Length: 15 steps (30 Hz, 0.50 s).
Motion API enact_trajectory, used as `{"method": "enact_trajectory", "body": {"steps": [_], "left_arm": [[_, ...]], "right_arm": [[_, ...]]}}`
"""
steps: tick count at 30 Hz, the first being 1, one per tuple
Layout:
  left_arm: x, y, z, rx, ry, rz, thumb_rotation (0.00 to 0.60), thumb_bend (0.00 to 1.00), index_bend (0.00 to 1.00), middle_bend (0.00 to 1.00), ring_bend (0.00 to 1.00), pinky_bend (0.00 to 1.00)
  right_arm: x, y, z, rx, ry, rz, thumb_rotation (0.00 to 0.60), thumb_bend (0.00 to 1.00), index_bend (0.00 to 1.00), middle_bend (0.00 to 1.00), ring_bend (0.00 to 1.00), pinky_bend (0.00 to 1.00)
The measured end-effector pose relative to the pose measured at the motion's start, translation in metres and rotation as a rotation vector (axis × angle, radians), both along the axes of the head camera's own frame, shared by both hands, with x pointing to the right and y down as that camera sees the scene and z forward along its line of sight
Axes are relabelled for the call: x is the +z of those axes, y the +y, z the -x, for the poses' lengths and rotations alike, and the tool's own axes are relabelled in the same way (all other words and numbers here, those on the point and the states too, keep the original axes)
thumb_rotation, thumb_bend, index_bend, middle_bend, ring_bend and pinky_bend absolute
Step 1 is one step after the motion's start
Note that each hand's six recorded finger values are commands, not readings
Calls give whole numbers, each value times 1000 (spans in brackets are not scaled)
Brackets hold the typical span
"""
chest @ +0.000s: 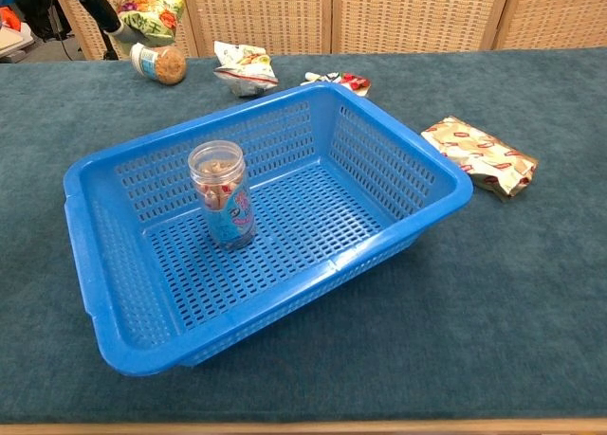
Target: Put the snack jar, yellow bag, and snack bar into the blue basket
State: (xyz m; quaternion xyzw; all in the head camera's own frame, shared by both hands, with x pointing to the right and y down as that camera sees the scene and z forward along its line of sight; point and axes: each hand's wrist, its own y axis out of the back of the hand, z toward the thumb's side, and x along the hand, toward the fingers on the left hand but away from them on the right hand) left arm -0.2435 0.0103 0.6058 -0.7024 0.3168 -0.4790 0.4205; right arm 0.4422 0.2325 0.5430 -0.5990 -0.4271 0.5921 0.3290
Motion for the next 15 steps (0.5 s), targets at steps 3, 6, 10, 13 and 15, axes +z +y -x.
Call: {"method": "enact_trajectory", "body": {"steps": [3, 6, 10, 13, 15], "left_arm": [[-15, 14, -7, 35, 51, 1, 600, 334, 613, 275, 299, 328], [-29, 34, -18, 86, 100, 6, 600, 332, 613, 276, 298, 328], [-43, 62, -33, 141, 160, 36, 600, 323, 612, 276, 298, 328], [-49, 80, -40, 175, 187, 60, 600, 317, 612, 275, 298, 328], [-50, 89, -43, 189, 189, 70, 600, 313, 608, 271, 297, 328]], "right_arm": [[-3, 1, 2, -4, -3, -7, 600, 105, 5, 0, 0, 0], [-6, 2, 4, -9, -8, -17, 600, 105, 5, 0, 0, 0], [-9, 4, 5, -13, -13, -23, 600, 104, 5, 0, 0, 0], [-11, 4, 7, -16, -18, -29, 600, 105, 5, 0, 0, 0], [-13, 5, 7, -18, -21, -32, 600, 104, 5, 0, 0, 0]]}}
